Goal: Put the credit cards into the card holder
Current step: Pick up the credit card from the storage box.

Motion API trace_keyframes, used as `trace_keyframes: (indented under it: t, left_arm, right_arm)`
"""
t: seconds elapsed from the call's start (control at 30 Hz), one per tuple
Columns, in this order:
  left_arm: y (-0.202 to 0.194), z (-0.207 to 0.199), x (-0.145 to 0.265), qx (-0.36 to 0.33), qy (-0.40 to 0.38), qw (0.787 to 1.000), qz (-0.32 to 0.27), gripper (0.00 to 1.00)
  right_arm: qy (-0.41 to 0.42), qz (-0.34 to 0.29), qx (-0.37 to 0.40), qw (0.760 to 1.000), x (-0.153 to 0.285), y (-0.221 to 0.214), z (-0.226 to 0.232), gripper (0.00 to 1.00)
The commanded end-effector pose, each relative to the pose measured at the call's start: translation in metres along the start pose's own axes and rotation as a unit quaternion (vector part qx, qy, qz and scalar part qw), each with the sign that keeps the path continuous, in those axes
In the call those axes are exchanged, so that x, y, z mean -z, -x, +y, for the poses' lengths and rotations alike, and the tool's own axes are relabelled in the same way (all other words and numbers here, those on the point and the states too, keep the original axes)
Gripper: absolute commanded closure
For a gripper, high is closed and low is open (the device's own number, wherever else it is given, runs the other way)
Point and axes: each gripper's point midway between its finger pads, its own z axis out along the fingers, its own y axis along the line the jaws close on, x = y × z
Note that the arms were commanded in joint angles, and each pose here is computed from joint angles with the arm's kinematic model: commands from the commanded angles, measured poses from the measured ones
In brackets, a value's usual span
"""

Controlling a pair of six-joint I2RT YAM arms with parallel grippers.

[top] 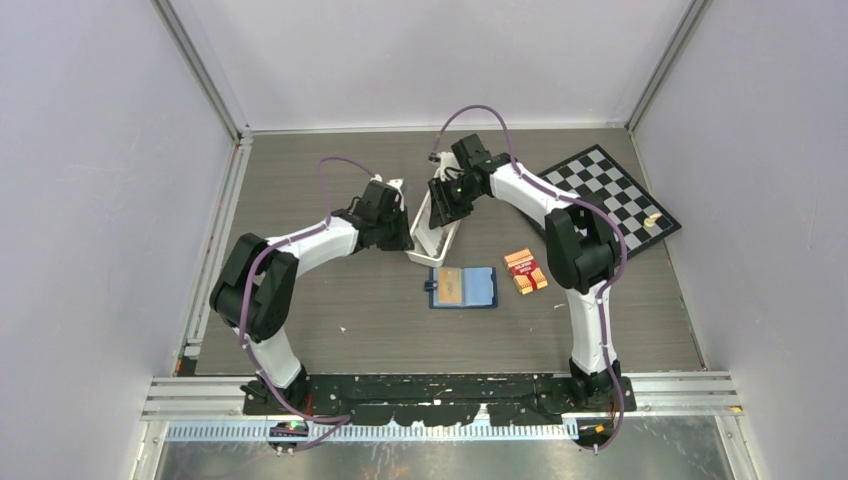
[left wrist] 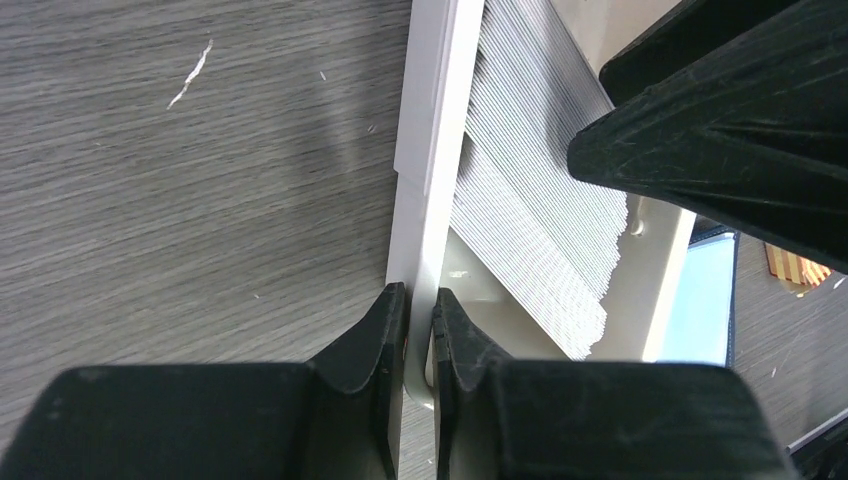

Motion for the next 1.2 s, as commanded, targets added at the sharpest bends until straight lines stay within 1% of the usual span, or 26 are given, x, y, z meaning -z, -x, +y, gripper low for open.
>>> trace_keyframes:
  t: [0.0, 0.23, 0.3, 0.4, 0.6, 0.67, 0.7, 0.83, 1.03, 1.17]
  left_arm:
    - [0.015, 0.001, 0.006, -0.013, 0.013, 1.000, -0.018, 0.96]
    - [0.017, 0.004, 0.009, -0.025, 0.022, 0.999, -0.019, 0.98]
    - [0.017, 0.006, 0.010, -0.028, 0.026, 0.999, -0.019, 1.00]
    - [0.016, 0.009, 0.010, -0.032, 0.033, 0.999, -0.017, 1.00]
    - [0.021, 0.015, 0.014, -0.040, 0.056, 0.997, -0.020, 1.00]
    - [0.024, 0.021, 0.015, -0.045, 0.074, 0.996, -0.025, 1.00]
    - [0.026, 0.023, 0.015, -0.048, 0.079, 0.995, -0.026, 1.00]
    - [0.030, 0.027, 0.017, -0.059, 0.094, 0.994, -0.026, 1.00]
    - [0.035, 0.029, 0.018, -0.066, 0.099, 0.993, -0.028, 1.00]
    - [0.041, 0.036, 0.018, -0.067, 0.110, 0.991, -0.028, 1.00]
  right_arm:
    - [0.039, -0.011, 0.002, 0.999, 0.013, 0.010, 0.029, 0.61]
    - [0.041, -0.015, -0.002, 0.999, 0.016, 0.012, 0.031, 0.73]
    - [0.041, -0.016, -0.002, 0.999, 0.016, 0.013, 0.032, 0.77]
    - [0.038, -0.019, -0.003, 0.999, 0.017, 0.014, 0.032, 0.83]
    - [0.022, -0.031, 0.000, 0.999, 0.024, 0.020, 0.030, 0.93]
    - [0.010, -0.039, 0.003, 0.999, 0.026, 0.022, 0.027, 0.98]
    - [-0.001, -0.044, 0.006, 0.999, 0.028, 0.023, 0.025, 0.99]
    - [-0.050, -0.074, 0.037, 0.995, 0.036, 0.026, 0.019, 1.00]
    - [-0.103, -0.090, 0.060, 0.989, 0.043, 0.029, 0.013, 1.00]
    - [-0.131, -0.137, 0.074, 0.979, 0.054, 0.039, 0.020, 1.00]
